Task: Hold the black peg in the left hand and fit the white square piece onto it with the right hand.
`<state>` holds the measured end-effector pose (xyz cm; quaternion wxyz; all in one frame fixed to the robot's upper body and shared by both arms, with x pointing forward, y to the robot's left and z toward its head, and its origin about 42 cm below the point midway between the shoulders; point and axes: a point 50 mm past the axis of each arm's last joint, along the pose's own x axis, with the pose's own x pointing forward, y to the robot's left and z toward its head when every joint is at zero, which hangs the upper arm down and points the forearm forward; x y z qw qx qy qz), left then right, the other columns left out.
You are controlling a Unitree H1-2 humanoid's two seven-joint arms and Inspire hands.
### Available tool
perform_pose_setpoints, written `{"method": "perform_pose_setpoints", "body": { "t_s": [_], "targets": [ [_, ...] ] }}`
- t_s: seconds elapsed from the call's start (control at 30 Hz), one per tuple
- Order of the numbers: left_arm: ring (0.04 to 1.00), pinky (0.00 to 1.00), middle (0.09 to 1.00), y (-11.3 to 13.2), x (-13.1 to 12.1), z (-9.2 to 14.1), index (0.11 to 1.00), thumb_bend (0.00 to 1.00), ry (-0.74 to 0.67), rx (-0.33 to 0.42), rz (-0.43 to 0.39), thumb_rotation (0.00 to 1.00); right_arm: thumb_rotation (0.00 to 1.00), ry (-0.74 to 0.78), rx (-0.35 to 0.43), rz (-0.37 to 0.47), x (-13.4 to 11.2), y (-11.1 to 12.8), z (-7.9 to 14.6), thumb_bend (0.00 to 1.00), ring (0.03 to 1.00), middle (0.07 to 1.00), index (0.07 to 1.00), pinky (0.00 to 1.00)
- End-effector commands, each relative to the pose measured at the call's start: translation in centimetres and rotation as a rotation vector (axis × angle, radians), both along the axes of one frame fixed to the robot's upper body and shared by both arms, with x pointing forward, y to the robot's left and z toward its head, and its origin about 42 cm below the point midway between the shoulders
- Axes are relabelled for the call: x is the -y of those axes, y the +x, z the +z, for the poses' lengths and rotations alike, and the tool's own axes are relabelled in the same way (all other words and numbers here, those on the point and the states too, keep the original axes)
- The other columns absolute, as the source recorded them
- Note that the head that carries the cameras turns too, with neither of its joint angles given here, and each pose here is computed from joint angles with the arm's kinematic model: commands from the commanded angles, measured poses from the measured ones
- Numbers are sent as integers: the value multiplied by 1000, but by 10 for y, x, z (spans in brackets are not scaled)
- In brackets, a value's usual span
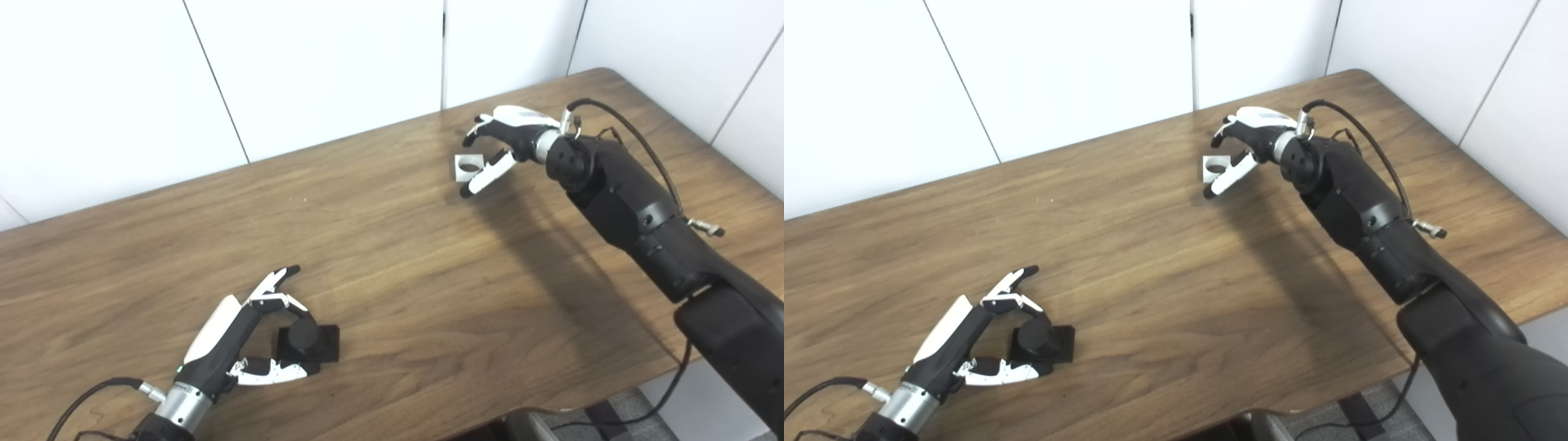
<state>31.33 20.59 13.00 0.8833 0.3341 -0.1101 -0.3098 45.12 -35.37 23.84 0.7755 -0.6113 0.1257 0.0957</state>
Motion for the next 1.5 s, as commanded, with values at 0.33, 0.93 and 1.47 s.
{"method": "perform_pose_setpoints", "body": {
  "t_s": [0.33,0.93,1.47],
  "targets": [
    [1000,946,976,-8,-12,-11,490,521,68,-80,0,51,276,-12,75,-27,7,0,6,839,980,961,745,946],
    [1000,942,978,-11,-12,-11,490,521,64,-81,7,52,207,15,125,-95,11,7,-23,661,916,886,638,890],
    [1000,940,973,-16,-11,-11,490,522,77,-78,26,55,251,-20,95,-103,9,25,-35,637,864,847,611,831]
  ]
}}
